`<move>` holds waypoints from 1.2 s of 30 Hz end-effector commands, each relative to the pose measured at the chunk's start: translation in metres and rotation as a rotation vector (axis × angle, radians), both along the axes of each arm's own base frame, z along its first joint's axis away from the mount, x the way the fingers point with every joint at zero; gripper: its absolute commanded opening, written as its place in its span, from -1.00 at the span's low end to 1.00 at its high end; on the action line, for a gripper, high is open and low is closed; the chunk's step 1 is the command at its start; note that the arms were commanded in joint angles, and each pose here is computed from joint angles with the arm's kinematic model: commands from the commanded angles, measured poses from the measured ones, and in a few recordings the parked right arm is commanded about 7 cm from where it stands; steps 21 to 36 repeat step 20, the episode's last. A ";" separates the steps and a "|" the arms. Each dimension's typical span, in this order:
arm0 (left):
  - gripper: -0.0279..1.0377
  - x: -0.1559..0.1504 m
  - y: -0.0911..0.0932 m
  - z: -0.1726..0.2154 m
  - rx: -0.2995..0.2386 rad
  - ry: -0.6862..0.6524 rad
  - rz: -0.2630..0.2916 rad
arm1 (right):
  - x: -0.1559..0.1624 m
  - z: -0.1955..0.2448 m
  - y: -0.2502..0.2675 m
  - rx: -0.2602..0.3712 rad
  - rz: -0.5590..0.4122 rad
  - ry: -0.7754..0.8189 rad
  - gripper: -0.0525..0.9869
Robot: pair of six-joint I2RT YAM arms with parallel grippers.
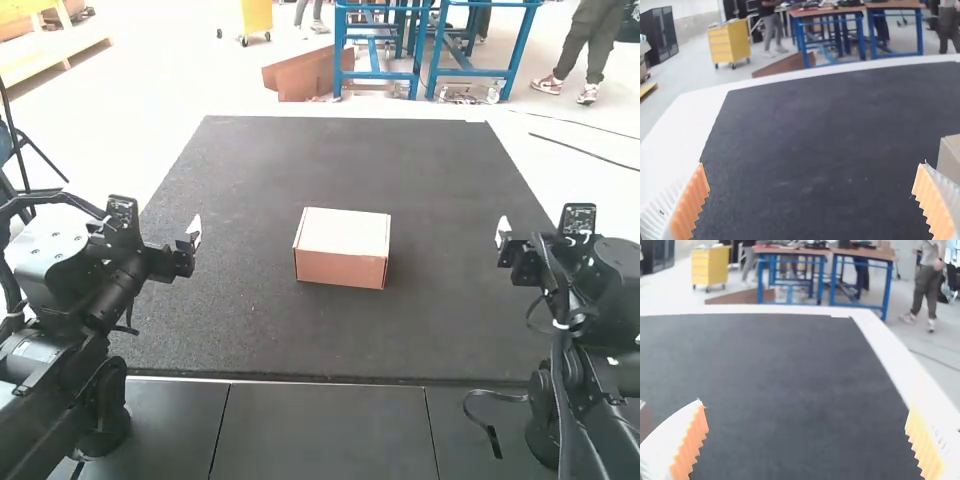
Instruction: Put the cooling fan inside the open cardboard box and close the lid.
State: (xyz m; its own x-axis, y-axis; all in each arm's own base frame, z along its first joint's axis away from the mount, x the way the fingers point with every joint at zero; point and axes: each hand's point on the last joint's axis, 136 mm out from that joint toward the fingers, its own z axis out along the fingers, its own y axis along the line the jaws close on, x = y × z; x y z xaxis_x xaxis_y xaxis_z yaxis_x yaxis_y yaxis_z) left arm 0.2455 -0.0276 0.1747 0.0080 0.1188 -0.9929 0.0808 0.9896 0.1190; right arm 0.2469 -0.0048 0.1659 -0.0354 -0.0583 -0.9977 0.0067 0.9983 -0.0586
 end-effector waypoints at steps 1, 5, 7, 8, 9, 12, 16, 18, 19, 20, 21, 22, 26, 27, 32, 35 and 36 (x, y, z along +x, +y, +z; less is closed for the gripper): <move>0.85 0.000 0.007 -0.002 -0.030 0.000 0.032 | -0.001 -0.001 -0.009 0.021 -0.052 0.001 0.85; 0.85 0.001 0.024 -0.004 -0.030 0.010 0.098 | -0.001 -0.007 -0.008 0.020 -0.049 0.022 0.85; 0.85 0.001 0.034 -0.004 -0.033 0.009 0.140 | -0.001 -0.009 -0.006 0.016 -0.038 0.032 0.85; 0.85 0.001 0.038 -0.004 -0.035 0.008 0.158 | -0.001 -0.010 -0.004 0.014 -0.032 0.036 0.85; 0.85 0.001 0.042 -0.004 -0.035 0.007 0.173 | -0.001 -0.011 -0.003 0.011 -0.027 0.041 0.85; 0.85 0.001 0.046 -0.005 -0.044 0.008 0.189 | -0.001 -0.014 -0.001 0.006 -0.019 0.054 0.85; 0.85 0.000 0.048 -0.005 -0.046 0.008 0.197 | -0.001 -0.017 -0.001 0.006 -0.018 0.063 0.85; 0.85 0.000 0.048 -0.004 -0.046 0.008 0.197 | -0.001 -0.017 -0.001 0.009 -0.021 0.063 0.85; 0.85 0.000 0.048 -0.005 -0.045 0.010 0.197 | -0.001 -0.017 -0.002 0.009 -0.024 0.063 0.85; 0.86 0.000 0.048 -0.004 -0.046 0.007 0.197 | -0.001 -0.016 -0.002 0.010 -0.023 0.061 0.85; 0.86 0.000 0.048 -0.004 -0.046 0.007 0.197 | -0.001 -0.016 -0.002 0.010 -0.023 0.061 0.85; 0.86 0.000 0.048 -0.004 -0.046 0.007 0.197 | -0.001 -0.016 -0.002 0.010 -0.023 0.061 0.85; 0.86 0.000 0.048 -0.004 -0.046 0.007 0.197 | -0.001 -0.016 -0.002 0.010 -0.023 0.061 0.85; 0.86 0.000 0.048 -0.004 -0.046 0.007 0.197 | -0.001 -0.016 -0.002 0.010 -0.023 0.061 0.85; 0.86 0.000 0.048 -0.004 -0.046 0.007 0.197 | -0.001 -0.016 -0.002 0.010 -0.023 0.061 0.85; 0.86 0.000 0.048 -0.004 -0.046 0.007 0.197 | -0.001 -0.016 -0.002 0.010 -0.023 0.061 0.85; 0.86 0.000 0.048 -0.004 -0.046 0.007 0.197 | -0.001 -0.016 -0.002 0.010 -0.023 0.061 0.85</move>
